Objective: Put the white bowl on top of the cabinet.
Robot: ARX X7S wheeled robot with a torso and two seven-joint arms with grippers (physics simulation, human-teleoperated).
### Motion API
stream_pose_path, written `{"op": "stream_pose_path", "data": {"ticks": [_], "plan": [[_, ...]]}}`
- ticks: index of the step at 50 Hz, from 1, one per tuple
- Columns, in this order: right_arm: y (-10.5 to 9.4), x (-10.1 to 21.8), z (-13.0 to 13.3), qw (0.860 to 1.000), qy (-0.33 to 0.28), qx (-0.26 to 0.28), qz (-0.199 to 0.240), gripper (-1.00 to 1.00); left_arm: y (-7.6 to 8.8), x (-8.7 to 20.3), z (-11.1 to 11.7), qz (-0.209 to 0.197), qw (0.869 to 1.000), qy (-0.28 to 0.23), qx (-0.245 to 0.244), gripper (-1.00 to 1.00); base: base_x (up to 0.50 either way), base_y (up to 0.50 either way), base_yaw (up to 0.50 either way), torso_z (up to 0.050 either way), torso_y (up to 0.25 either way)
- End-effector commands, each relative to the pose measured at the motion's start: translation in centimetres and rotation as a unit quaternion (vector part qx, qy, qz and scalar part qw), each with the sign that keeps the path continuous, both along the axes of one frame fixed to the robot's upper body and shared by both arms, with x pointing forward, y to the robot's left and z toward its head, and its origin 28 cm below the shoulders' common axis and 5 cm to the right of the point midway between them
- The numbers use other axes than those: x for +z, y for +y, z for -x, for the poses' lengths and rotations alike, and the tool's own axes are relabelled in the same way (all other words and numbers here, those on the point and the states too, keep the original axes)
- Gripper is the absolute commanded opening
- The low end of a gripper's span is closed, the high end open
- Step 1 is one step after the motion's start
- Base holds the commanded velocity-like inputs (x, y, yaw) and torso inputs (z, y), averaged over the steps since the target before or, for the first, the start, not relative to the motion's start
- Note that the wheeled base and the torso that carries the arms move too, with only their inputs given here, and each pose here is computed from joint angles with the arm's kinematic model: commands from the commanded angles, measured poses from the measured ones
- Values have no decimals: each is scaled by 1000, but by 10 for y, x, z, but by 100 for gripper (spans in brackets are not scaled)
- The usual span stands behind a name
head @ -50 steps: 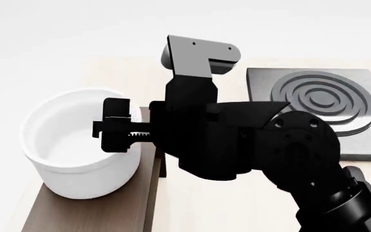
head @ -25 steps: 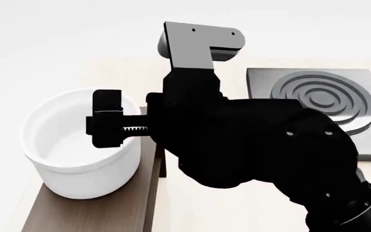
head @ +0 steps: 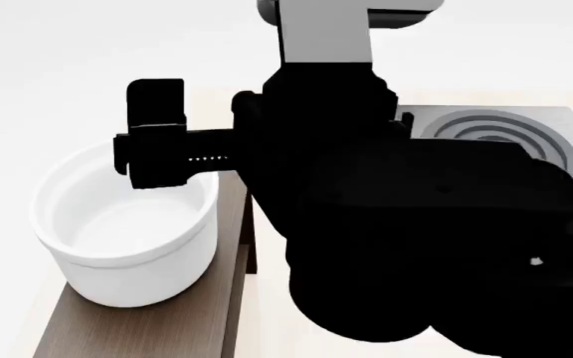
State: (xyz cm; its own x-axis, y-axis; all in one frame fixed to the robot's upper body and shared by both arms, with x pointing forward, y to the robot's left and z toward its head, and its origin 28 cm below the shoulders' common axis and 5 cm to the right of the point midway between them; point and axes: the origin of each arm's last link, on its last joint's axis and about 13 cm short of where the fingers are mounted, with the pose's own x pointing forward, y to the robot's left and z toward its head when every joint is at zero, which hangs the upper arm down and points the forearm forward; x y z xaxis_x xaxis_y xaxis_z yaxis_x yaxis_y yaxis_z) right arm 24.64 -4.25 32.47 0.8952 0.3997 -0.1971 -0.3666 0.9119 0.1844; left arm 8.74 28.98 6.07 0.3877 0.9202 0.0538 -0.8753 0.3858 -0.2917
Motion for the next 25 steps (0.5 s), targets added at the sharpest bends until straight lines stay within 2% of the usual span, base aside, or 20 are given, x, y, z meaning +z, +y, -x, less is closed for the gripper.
{"op": "stream_pose_path", "data": {"ticks": [1, 6, 8, 10, 25], "plan": [[-5, 19, 29, 993, -105, -40, -24, 100, -7, -4, -1, -24, 999, 13, -32, 100, 0, 0, 0, 0, 0], [-5, 25, 39, 990, -131, -44, -34, 100, -7, -4, 0, -24, 999, 12, -31, 100, 0, 0, 0, 0, 0], [-6, 27, 43, 984, -165, -60, -20, 100, -7, -4, 0, -24, 999, 12, -31, 100, 0, 0, 0, 0, 0], [-6, 28, 47, 984, -165, -56, -32, 100, -7, -4, 0, -24, 999, 12, -31, 100, 0, 0, 0, 0, 0], [-7, 40, 70, 974, -214, -56, -41, 100, -7, -3, 0, -25, 999, 11, -31, 100, 0, 0, 0, 0, 0]]}}
